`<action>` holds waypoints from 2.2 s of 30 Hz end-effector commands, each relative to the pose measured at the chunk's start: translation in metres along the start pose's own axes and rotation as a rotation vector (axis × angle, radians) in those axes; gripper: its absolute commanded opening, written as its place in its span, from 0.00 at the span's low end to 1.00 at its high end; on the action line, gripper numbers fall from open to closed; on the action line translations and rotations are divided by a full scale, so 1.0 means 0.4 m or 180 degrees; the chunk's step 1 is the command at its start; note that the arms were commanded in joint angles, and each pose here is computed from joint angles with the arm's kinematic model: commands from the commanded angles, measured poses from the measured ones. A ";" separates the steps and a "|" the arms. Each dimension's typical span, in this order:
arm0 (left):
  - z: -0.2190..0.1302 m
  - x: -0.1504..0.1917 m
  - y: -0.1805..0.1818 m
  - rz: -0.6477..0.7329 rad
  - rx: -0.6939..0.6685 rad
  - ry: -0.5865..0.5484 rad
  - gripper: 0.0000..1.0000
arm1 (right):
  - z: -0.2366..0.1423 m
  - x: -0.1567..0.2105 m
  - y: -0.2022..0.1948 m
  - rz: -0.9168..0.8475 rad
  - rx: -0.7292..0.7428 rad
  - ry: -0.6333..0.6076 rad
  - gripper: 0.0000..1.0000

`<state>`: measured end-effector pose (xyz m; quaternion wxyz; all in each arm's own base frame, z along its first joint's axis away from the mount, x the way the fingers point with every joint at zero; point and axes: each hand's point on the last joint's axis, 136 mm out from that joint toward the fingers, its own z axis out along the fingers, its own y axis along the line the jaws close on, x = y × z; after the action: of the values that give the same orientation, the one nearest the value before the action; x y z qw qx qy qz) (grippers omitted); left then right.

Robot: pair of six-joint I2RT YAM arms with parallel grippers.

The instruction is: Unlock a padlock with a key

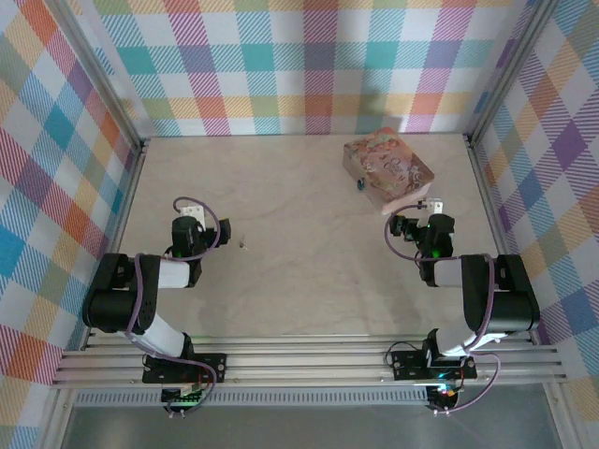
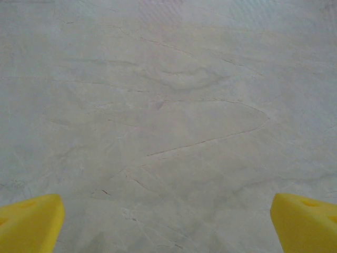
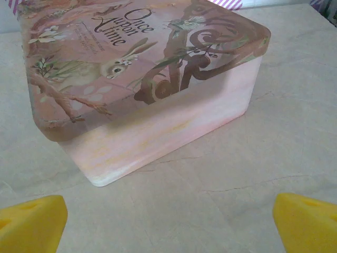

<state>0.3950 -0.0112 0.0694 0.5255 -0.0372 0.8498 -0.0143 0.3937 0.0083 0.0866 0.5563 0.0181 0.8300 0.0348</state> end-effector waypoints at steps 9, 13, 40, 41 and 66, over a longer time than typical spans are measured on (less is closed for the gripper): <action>-0.001 -0.024 -0.007 0.0045 0.0011 -0.0124 1.00 | 0.003 -0.014 0.013 -0.0041 -0.0066 -0.0055 1.00; -0.001 -0.025 -0.007 0.0041 0.0009 -0.0127 1.00 | 0.003 -0.014 0.013 -0.0042 -0.0066 -0.0057 1.00; -0.001 -0.023 -0.007 0.0045 0.0011 -0.0118 1.00 | 0.003 -0.015 0.012 -0.0037 -0.0061 -0.0060 1.00; -0.001 -0.024 -0.007 0.0045 0.0010 -0.0128 1.00 | 0.002 -0.015 0.013 -0.0036 -0.0069 -0.0063 1.00; -0.104 -0.138 -0.196 -0.1271 0.0667 0.1419 0.79 | 0.085 -0.203 0.081 0.0133 0.0259 0.1772 0.68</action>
<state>0.4046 -0.0564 0.1447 0.3715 -0.1199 0.9065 -0.1605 0.4776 0.0216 0.1961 0.4146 0.0627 0.9072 0.0348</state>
